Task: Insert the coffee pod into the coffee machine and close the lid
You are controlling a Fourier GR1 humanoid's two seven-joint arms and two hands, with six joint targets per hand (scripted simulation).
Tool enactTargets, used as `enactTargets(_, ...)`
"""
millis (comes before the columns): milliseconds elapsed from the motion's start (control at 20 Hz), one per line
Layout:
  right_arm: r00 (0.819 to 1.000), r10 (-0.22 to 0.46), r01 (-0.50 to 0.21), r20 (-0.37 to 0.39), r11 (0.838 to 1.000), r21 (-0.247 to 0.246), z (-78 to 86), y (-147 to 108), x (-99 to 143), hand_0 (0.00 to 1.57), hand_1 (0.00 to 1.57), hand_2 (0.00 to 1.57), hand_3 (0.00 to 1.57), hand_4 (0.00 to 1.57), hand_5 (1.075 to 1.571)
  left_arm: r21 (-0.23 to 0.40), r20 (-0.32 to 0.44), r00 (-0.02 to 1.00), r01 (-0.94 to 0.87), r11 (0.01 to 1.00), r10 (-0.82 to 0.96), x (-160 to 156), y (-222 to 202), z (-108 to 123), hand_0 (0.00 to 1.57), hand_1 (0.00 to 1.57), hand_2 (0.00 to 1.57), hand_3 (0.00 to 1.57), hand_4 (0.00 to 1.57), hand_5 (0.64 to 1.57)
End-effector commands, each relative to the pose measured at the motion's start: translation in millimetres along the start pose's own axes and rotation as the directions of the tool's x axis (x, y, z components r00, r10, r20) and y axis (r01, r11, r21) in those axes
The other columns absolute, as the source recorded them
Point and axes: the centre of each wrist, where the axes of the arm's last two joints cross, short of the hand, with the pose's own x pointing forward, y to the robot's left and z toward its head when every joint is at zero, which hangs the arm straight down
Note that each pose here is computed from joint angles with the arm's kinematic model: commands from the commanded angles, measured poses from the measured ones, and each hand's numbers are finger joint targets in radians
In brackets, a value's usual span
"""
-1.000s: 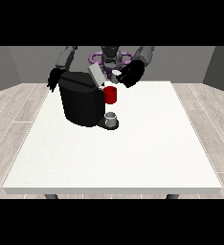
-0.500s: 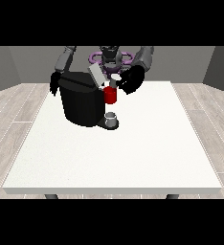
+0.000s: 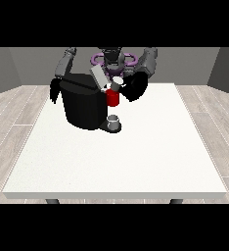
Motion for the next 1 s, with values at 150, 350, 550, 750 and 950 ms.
enactTargets(150,1.0,-0.005,0.005,0.004,1.0,0.027,-6.8,-8,3,0.0,0.0,0.0,0.0,0.19,1.571,0.023,-0.018,1.0,-0.009,1.0,0.009,2,6,-3,1.42,1.42,1.46,1.35,0.66,1.571)
enactTargets(350,1.0,0.006,-0.006,-0.012,1.0,-0.007,-10.2,-3,0,0.0,0.0,0.0,0.0,0.26,1.571,0.065,0.0,1.0,0.008,0.998,-0.008,3,-5,-3,1.39,1.39,1.44,1.37,0.6,1.571)
enactTargets(550,1.0,0.015,-0.015,0.019,1.0,0.006,-21.8,3,8,0.0,0.0,0.0,0.0,0.26,1.571,0.055,0.019,0.999,0.029,0.998,-0.03,10,23,-3,1.4,1.4,1.44,1.4,0.63,1.571)
enactTargets(750,0.999,-0.03,0.03,-0.024,1.0,-0.006,-7.7,-15,-3,0.0,0.0,0.0,0.0,0.27,1.571,0.059,0.073,0.992,-0.106,0.993,0.102,-16,-39,2,0.0,0.0,0.35,0.35,0.0,1.571)
enactTargets(950,0.993,-0.058,0.041,-0.107,0.987,-0.153,41.4,-44,-46,0.0,0.0,0.0,0.0,0.35,1.571,-0.106,0.129,0.972,-0.185,0.977,0.198,-14,-74,7,0.0,0.0,0.0,0.0,0.0,1.571)
